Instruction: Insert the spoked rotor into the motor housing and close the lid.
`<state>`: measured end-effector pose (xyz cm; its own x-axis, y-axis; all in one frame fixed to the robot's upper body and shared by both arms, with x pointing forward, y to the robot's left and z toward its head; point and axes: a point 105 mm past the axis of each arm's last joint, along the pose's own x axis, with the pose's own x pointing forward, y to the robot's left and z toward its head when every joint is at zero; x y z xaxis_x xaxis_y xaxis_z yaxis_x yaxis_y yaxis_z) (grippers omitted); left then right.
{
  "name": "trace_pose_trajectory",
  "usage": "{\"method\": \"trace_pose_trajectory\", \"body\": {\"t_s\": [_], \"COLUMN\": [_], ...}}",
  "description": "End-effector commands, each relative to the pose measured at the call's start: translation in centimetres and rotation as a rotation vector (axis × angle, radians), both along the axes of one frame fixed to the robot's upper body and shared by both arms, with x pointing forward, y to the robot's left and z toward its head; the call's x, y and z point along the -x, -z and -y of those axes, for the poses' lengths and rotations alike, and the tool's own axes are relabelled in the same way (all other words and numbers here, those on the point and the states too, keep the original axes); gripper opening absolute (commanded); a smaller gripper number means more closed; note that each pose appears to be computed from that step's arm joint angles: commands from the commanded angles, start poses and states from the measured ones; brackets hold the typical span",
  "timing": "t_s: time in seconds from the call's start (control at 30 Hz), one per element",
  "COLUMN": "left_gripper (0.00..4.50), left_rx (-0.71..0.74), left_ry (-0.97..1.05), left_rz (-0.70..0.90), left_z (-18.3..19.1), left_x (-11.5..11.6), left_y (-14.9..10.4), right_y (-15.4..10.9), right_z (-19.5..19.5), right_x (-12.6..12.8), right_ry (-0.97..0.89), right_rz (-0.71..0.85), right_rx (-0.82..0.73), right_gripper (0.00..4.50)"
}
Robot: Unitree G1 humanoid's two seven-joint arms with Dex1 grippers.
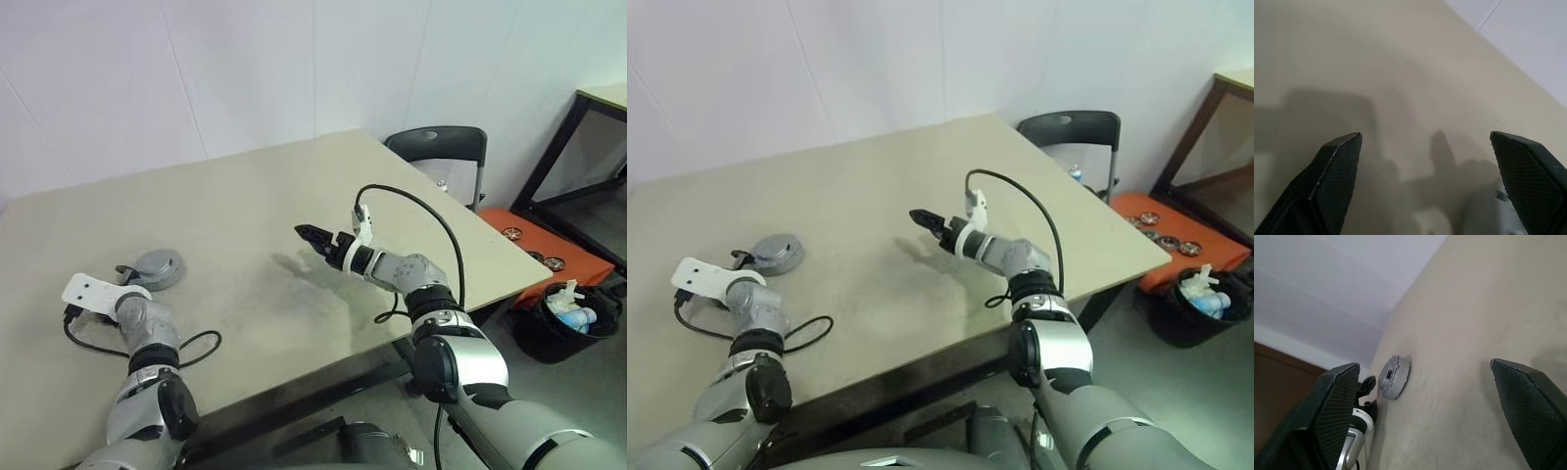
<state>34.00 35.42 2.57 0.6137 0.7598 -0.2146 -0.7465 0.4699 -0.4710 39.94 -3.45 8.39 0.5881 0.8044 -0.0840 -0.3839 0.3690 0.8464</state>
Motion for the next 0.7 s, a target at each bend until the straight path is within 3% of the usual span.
{"method": "trace_pose_trajectory", "body": {"t_s": [0.03, 0.17, 0.27, 0.53, 0.7], "left_gripper": [4.48, 4.48, 4.48, 4.48, 4.48], "left_rx": [-0.151, -0.301, -0.389, -0.56, -0.651], "left_ry": [0.24, 0.508, 0.72, 1.104, 1.231], "left_rz": [0.202, 0.315, 0.353, 0.296, 0.276], "left_z": [2.1, 5.2, 7.8, 11.1, 12.5], "left_x": [-3.3, -4.5, -4.4, -0.6, 1.2], "left_y": [-5.2, -8.1, -9.1, -8.7, -9.5], "right_y": [-1.5, -2.0, -2.2, -3.9, -5.8], "right_z": [-0.5, -0.5, -0.1, 2.0, 3.4], "right_x": [-0.5, -1.1, -1.5, -0.9, -0.5], "right_ry": [-0.001, 0.041, 0.074, 0.046, 0.082], "right_rz": [0.121, 0.223, 0.345, 0.579, 0.675], "right_rx": [0.058, 0.14, 0.287, 0.504, 0.545], "right_gripper": [4.49, 4.49, 4.49, 4.49, 4.49]}}
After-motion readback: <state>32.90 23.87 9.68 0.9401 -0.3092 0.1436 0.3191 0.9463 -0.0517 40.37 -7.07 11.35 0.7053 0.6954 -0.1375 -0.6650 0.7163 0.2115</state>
